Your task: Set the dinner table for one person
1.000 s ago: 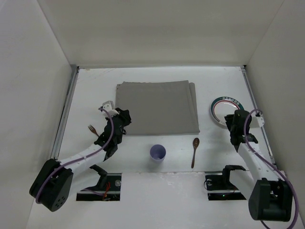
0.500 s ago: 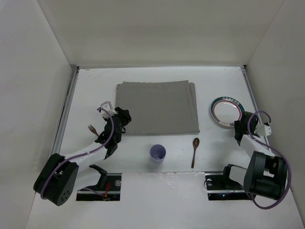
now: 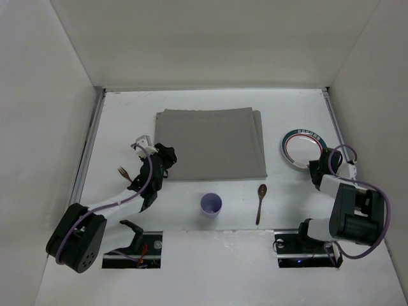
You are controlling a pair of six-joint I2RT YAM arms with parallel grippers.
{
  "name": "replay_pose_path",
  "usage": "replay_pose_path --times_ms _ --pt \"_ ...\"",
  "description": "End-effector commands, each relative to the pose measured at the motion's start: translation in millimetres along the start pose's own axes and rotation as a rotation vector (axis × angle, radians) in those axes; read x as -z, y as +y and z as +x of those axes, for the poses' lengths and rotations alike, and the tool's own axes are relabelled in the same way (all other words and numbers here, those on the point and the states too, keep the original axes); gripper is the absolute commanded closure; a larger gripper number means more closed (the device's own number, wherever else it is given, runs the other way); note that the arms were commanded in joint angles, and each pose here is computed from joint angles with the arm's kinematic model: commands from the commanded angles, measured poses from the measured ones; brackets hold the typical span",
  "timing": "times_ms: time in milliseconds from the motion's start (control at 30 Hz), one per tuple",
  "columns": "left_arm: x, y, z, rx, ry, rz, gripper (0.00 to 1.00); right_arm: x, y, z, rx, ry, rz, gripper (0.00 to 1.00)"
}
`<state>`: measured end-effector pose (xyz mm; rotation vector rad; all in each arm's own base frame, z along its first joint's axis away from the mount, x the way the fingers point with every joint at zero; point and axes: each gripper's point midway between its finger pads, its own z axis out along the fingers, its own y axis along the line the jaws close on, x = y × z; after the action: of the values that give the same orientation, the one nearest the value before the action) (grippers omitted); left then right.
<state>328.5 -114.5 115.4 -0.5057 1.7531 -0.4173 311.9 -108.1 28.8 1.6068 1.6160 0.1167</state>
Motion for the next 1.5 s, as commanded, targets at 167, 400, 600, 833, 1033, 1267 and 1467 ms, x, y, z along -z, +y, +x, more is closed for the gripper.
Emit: replay_pose_path --times_ms 167,400,600,833,1033,1267,1467 --pt "0 -6 -17 0.051 -0.056 0.026 0.56 3 28 -13 -0.098 -0.018 -0.107 0.94" --pt "-1 -6 -16 0.057 -0.053 0.026 0.56 75 113 -38 -0.139 -0.105 -0.459 0.95" --pt "-1 -7 -13 0.054 -0.046 0.027 0.56 164 201 23 0.101 -0.024 -0.764 0.93" --pt "3 -4 -20 0.075 -0.074 0.026 0.56 209 247 175 0.325 0.322 -0.951 0.94" --pt "4 3 -27 0.081 -0.098 0.004 0.56 215 255 255 0.409 0.501 -0.968 0.95" --pt "1 3 -20 0.070 -0.075 0.000 0.56 194 228 303 0.443 0.624 -0.871 0.94" --pt "0 5 -20 0.069 -0.075 -0.007 0.56 179 209 319 0.450 0.664 -0.811 0.94"
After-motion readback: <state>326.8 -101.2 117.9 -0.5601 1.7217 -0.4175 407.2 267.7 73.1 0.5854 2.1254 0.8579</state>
